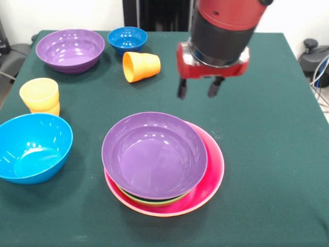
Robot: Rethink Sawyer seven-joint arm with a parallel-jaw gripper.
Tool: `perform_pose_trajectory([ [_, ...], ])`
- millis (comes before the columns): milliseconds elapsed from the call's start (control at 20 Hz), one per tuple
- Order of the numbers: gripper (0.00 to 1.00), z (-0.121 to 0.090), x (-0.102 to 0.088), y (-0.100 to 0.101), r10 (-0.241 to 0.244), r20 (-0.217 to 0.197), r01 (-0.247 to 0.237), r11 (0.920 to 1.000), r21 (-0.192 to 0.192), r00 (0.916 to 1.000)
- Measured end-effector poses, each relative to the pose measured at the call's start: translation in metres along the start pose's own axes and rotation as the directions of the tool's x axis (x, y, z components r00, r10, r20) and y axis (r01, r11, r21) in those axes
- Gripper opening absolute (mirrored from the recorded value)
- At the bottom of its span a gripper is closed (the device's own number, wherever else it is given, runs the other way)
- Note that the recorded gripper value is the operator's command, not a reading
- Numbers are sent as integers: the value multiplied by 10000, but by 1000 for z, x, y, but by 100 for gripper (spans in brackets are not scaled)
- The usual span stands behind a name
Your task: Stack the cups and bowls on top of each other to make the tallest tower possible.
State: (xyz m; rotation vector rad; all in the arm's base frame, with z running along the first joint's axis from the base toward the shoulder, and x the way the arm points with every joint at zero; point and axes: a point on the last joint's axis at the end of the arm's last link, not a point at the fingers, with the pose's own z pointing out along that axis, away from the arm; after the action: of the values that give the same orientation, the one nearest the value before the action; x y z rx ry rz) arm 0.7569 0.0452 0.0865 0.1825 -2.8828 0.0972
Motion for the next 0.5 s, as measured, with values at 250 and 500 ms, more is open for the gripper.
perform_pose_trajectory([
  [250, 100, -5, 44, -19, 128, -639, -92, 9984, 555, 9979],
  [500, 100, -38, 76, -45, 525, -670, -475, 9960, 751, 9964],
])
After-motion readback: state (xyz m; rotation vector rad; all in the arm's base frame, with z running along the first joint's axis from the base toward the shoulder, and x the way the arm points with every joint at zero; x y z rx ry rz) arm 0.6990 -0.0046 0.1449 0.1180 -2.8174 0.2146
